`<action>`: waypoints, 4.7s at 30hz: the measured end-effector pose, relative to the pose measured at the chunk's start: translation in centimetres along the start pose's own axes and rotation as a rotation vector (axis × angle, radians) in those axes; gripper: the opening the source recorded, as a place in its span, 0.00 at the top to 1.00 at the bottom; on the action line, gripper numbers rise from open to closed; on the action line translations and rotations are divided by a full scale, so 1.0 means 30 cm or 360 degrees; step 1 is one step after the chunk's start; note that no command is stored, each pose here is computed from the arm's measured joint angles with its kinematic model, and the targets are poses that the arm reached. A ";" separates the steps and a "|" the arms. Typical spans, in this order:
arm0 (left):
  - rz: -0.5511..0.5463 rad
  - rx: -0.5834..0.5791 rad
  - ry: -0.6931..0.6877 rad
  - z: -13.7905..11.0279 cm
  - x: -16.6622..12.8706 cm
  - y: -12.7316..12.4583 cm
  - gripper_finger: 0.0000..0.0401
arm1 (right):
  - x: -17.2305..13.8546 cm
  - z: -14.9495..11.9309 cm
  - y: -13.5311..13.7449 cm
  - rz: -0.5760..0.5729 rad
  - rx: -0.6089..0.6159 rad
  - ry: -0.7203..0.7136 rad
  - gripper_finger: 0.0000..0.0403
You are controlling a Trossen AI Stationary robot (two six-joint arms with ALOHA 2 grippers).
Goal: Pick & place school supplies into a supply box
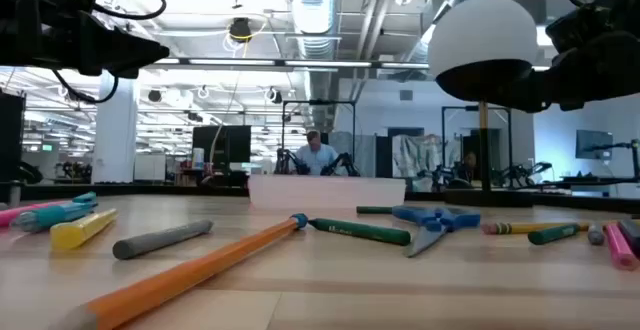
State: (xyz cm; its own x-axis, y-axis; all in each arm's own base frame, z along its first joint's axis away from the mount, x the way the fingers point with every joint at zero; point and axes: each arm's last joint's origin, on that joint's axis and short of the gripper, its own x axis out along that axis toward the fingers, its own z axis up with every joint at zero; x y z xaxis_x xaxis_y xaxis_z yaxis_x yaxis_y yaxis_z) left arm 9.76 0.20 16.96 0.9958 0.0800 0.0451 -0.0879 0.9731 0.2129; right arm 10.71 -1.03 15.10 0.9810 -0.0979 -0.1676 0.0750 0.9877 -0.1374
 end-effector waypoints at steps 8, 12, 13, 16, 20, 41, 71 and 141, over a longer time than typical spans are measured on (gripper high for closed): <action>0.0000 0.0006 0.0000 0.000 0.000 0.000 0.69 | 0.000 0.000 0.000 0.0001 0.0000 0.0001 0.42; 0.0000 0.0000 0.0000 0.000 0.000 0.000 0.69 | 0.000 0.000 0.000 0.0000 0.0000 0.0000 0.42; 0.0000 -0.0001 0.0000 0.000 0.000 0.000 0.69 | 0.000 0.000 0.000 0.0000 0.0000 0.0000 0.42; 0.0000 0.0008 0.0000 0.000 0.000 0.000 0.69 | 0.000 0.000 0.000 0.0000 0.0000 0.0001 0.42; 0.0000 -0.0001 0.0000 0.000 0.000 0.000 0.69 | 0.000 0.000 0.000 0.0000 0.0000 0.0000 0.42; 0.0000 -0.0001 0.0000 0.000 0.000 0.000 0.69 | 0.000 0.000 0.000 0.0000 0.0000 0.0000 0.42; 0.0000 0.0003 0.0000 0.000 0.000 0.000 0.69 | 0.000 0.000 0.000 0.0000 0.0000 0.0000 0.42; -0.0223 -0.0490 -0.0126 0.029 -0.001 -0.026 0.69 | -0.022 0.085 -0.072 -0.0626 0.0198 -0.0310 0.42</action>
State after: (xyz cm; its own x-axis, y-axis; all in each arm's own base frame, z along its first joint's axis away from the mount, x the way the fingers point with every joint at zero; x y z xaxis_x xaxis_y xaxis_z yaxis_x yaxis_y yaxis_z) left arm 9.77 -0.74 17.65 0.9913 -0.0645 0.1144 0.0740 0.9939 -0.0813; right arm 10.37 -2.78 17.99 0.8880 -0.4557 0.0622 0.4581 0.8882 -0.0335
